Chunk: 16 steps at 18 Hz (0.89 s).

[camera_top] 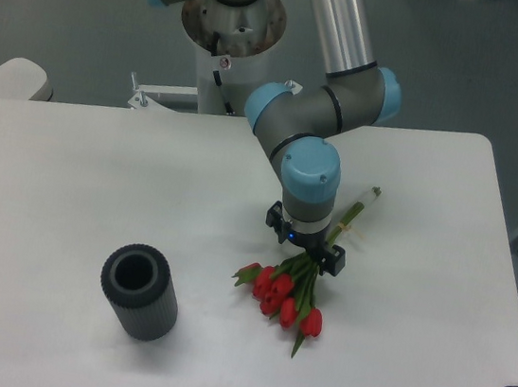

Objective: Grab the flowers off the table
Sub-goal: 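Lower the gripper onto the tulip stems and close it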

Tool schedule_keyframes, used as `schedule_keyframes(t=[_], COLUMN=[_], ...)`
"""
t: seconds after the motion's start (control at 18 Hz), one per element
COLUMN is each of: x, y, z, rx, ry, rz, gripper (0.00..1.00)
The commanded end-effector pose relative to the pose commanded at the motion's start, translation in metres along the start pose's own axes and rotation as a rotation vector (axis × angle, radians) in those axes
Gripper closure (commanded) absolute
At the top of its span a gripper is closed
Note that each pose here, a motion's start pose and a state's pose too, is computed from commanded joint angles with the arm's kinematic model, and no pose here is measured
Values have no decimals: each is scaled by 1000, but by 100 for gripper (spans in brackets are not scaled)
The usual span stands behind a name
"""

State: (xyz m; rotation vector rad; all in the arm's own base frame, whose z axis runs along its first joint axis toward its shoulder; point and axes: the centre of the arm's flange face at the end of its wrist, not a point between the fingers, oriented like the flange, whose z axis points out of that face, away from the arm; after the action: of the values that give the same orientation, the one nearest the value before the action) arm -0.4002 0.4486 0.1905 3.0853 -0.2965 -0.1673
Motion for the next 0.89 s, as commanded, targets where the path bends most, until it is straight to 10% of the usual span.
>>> schedule_keyframes(t=[0.89], x=[4], y=[-4], z=[14], rx=[-7], ry=[13], rz=[-2], gripper=[0])
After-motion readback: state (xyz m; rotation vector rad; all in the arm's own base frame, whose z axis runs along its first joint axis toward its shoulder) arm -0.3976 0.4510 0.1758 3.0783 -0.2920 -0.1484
